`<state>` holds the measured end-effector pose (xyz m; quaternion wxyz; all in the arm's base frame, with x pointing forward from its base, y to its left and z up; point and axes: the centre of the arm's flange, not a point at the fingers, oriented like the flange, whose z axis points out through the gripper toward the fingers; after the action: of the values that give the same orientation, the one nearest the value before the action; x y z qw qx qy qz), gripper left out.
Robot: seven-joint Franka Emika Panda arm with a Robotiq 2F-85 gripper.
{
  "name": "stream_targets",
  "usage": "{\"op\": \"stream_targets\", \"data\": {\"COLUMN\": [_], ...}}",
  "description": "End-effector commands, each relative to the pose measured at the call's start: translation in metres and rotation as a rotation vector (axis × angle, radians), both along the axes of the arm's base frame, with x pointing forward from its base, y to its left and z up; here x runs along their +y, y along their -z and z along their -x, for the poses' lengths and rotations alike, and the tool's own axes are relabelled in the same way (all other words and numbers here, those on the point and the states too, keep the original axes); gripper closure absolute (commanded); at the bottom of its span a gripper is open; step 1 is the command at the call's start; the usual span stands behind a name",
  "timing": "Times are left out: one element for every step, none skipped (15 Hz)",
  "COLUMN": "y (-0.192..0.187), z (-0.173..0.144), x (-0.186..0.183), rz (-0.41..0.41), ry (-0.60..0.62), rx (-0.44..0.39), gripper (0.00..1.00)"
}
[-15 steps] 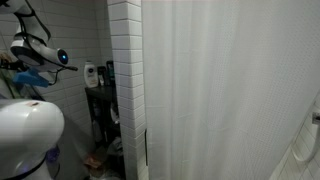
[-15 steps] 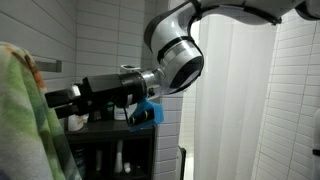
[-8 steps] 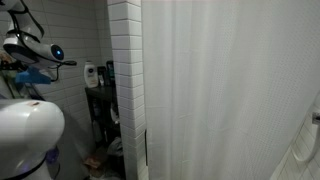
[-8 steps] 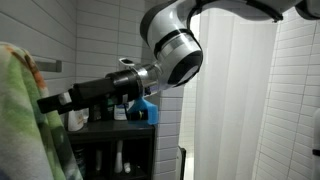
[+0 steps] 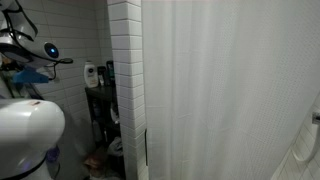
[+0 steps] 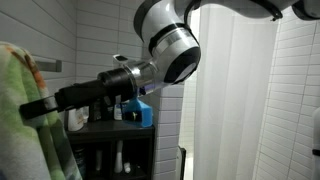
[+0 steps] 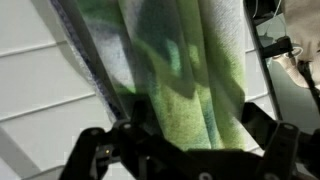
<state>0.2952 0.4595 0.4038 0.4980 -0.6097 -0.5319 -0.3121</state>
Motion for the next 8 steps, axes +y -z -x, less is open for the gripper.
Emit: {"op": "stream_targets", "data": {"y": [0.0023,0.0027,0.0032,0.0031,0.0032,0.0028,0.0025,0.0018], "z": [-0.0029,-0.0035,-0.0042,-0.0052,-0.0059,-0.0066,-0.0074,-0.0083], "x": [0.0152,0.0166,0.0183,0.0196,0.0199,0.0209,0.0212,0.0215], "rz": [0.004,0.004,0.004,0.002,0.001,0.0,-0.001,-0.002], "ry": [0.0,-0.002,-0.004,-0.001,-0.001,0.0,0.002,0.01], "rx": [-0.029,-0.03,-0.032,-0.029,-0.031,-0.032,-0.034,-0.037], "gripper": [0.07,0.23,0.31,0.39,0.47,0.55,0.64,0.71]}}
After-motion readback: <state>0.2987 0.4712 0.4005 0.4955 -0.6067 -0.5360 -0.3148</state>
